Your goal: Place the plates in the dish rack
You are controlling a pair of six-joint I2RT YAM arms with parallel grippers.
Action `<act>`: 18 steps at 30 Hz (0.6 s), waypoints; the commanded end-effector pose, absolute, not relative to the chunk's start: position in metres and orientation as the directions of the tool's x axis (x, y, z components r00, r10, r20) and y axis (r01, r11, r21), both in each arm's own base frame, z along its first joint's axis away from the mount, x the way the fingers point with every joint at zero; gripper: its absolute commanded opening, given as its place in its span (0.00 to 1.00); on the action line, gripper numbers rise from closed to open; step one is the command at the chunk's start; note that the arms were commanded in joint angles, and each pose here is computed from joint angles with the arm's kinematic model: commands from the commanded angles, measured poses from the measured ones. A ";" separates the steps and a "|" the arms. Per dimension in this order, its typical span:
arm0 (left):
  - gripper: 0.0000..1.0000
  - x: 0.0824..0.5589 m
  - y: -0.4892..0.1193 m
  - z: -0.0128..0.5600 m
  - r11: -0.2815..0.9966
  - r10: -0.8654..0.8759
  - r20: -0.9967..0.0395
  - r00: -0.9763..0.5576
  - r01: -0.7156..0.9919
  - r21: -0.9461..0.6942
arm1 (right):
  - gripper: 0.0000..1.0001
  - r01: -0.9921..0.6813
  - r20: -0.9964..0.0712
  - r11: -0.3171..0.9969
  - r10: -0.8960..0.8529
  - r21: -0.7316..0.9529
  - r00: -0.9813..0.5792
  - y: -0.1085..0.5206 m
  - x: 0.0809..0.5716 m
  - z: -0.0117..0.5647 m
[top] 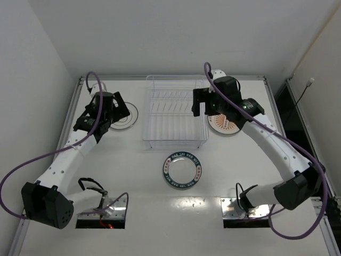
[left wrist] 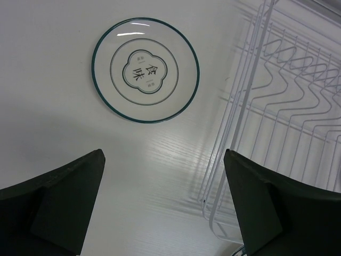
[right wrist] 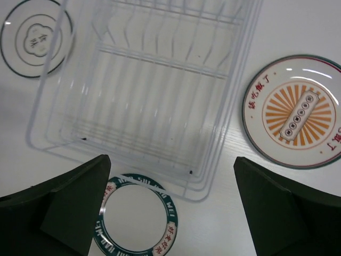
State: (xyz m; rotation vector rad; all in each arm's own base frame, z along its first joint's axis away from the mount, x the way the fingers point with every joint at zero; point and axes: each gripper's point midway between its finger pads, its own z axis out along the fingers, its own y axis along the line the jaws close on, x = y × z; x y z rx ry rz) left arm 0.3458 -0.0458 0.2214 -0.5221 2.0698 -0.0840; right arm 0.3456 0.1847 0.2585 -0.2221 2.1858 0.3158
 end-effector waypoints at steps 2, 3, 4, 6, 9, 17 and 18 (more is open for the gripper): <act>0.93 0.350 -0.047 0.235 0.910 -0.390 -0.827 -0.406 -0.307 -0.279 | 0.99 -0.093 -0.749 0.974 0.098 0.209 -0.655 0.138 0.365 0.240; 0.93 0.350 -0.047 0.235 0.910 -0.390 -0.827 -0.406 -0.307 -0.279 | 0.99 -0.027 -0.719 0.972 0.153 0.232 -0.679 0.120 0.370 0.227; 0.93 0.350 -0.047 0.235 0.910 -0.390 -0.827 -0.406 -0.307 -0.279 | 0.99 -0.003 -0.671 0.951 0.217 0.310 -0.709 0.111 0.370 0.216; 0.93 0.350 -0.050 0.233 0.907 -0.401 -0.822 -0.405 -0.304 -0.293 | 0.99 0.158 -0.585 0.878 0.425 0.451 -0.691 0.062 0.382 0.181; 0.93 0.349 -0.052 0.229 0.904 -0.410 -0.813 -0.414 -0.303 -0.301 | 0.97 0.225 -0.490 0.802 0.531 0.553 -0.691 0.037 0.393 0.149; 0.93 0.344 -0.051 0.236 0.889 -0.442 -0.812 -0.381 -0.305 -0.341 | 0.86 0.444 -0.246 0.606 0.733 0.659 -0.635 -0.019 0.422 0.079; 0.93 0.340 -0.051 0.228 0.886 -0.449 -0.805 -0.388 -0.314 -0.342 | 0.86 0.475 -0.218 0.592 0.746 0.651 -0.630 -0.025 0.420 0.072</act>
